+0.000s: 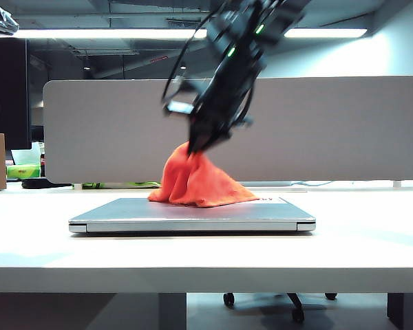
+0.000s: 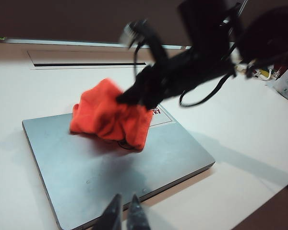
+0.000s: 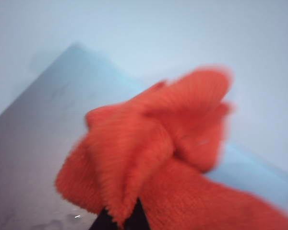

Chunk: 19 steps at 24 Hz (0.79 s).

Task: Pick up the rag and use it to wipe the water off the lid of the laptop on the table.

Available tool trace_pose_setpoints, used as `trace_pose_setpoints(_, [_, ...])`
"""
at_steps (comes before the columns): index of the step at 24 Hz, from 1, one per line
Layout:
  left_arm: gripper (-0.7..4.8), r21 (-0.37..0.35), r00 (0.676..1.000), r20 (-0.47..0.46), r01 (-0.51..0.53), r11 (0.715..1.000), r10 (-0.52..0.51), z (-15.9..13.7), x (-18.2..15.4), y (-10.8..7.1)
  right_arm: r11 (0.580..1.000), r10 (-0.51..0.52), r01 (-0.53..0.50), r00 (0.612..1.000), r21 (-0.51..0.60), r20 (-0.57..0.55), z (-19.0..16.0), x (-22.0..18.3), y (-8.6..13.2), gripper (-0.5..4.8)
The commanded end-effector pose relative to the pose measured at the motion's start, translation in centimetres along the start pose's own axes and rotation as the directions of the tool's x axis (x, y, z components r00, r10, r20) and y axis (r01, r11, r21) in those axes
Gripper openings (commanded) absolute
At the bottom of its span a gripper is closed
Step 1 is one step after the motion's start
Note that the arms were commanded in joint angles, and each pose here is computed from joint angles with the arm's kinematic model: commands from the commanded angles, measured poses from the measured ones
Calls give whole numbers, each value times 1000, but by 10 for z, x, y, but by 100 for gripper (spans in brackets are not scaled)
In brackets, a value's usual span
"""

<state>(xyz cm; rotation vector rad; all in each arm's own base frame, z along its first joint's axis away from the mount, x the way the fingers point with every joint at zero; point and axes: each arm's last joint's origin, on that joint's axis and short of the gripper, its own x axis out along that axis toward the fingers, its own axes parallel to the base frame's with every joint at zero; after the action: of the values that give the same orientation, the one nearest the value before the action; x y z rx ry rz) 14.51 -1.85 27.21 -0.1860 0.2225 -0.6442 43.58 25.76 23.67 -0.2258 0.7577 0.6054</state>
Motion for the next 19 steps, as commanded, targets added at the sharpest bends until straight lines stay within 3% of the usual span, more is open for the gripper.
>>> trace_pose_setpoints(1, [22,4,1000,5,8,1000,-8,1,0,-1,999,39,-41,997,-25,-62,-10,16,25,-7])
trace_pose_setpoints(4, [22,4,1000,5,7,1000,-7,1,-1,-1,994,91,-96,991,-50,-102,-17,26,48,-7])
trace_pose_setpoints(9, [22,4,1000,5,3,1000,-3,1,-1,-1,975,178,-184,982,-124,-57,-10,16,99,-7])
trace_pose_setpoints(14, [22,4,1000,5,1,1000,-1,1,-1,-1,962,215,-222,975,-161,-62,-10,7,126,-7])
trace_pose_setpoints(17, [22,3,1000,4,1,1000,-1,1,-1,-1,965,187,-198,979,-170,-79,-12,8,121,-7])
trace_pose_setpoints(19, [22,3,1000,4,1,1000,-1,1,-1,-1,981,82,-101,990,-167,-117,-14,9,102,-7])
